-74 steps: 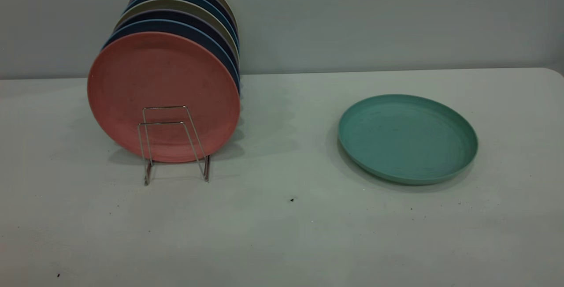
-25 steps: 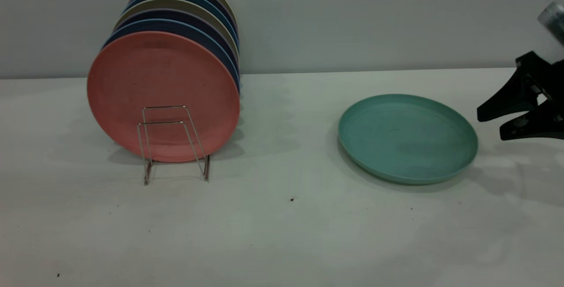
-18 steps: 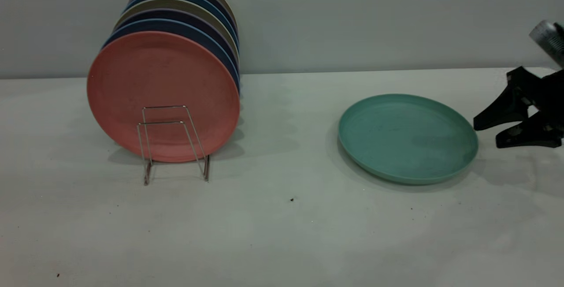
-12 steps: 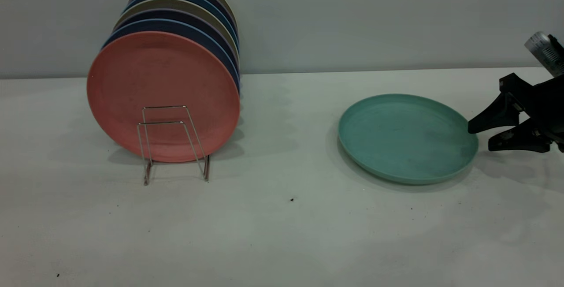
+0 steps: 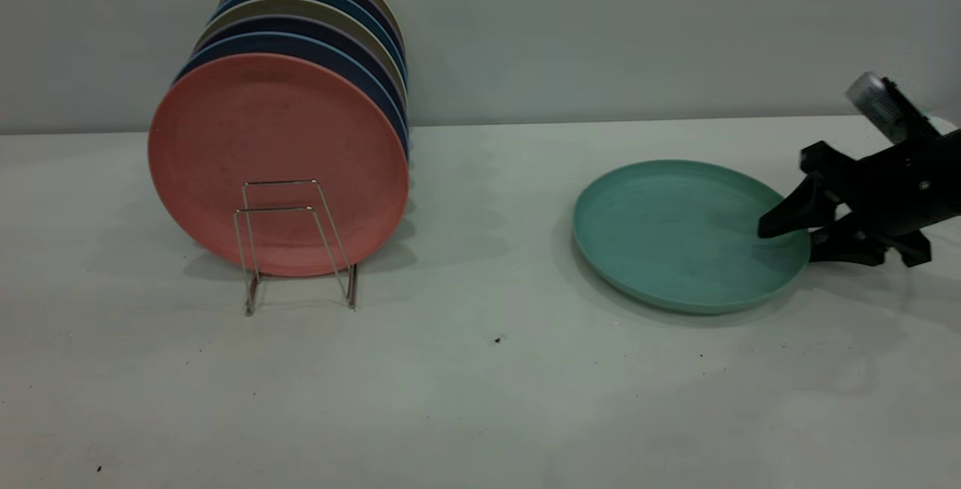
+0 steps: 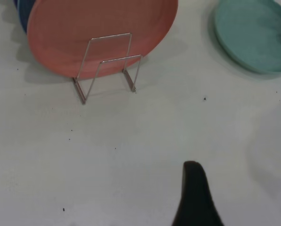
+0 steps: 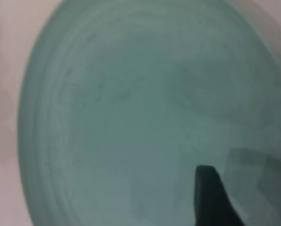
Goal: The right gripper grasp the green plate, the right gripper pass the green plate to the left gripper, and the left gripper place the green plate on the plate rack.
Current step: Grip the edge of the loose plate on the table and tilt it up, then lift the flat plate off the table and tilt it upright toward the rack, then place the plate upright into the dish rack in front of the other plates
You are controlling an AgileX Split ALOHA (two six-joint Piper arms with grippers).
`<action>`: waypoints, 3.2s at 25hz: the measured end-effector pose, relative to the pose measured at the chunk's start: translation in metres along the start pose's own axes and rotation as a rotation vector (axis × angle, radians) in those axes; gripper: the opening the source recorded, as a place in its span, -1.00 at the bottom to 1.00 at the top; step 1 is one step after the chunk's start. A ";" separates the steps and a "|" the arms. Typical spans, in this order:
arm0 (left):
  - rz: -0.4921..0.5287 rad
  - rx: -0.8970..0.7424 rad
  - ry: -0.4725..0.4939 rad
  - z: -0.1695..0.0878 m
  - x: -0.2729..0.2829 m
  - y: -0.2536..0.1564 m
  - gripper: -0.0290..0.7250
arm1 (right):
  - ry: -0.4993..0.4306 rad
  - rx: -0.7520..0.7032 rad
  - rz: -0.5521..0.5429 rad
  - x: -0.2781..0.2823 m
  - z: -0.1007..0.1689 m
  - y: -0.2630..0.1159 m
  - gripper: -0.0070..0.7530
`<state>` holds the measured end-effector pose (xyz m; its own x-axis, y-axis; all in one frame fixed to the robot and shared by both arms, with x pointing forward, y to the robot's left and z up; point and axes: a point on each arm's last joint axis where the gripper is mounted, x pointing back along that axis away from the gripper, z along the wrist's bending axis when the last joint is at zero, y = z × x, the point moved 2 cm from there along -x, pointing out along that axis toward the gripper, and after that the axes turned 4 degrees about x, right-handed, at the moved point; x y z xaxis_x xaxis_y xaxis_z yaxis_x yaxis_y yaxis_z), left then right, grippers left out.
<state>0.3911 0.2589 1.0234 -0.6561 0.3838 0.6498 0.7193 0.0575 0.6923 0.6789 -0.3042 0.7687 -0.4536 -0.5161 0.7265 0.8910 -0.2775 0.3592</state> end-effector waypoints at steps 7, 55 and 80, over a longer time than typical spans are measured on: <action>-0.008 0.016 -0.011 -0.001 0.000 0.001 0.49 | -0.044 -0.009 -0.007 -0.002 -0.003 0.000 -0.92; 0.251 0.358 -0.373 0.034 -0.184 0.019 0.49 | 0.289 0.632 0.236 0.031 0.240 -0.046 -0.93; 0.257 0.127 -0.353 0.038 -0.183 0.022 -0.57 | 0.321 0.600 0.214 0.039 0.229 -0.035 0.51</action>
<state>0.5358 0.2249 0.9083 -0.3503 0.6901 0.6333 0.8854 0.0234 0.4642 0.6333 -0.1294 0.9182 -0.1677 -0.7480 0.6422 0.7744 0.3032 0.5553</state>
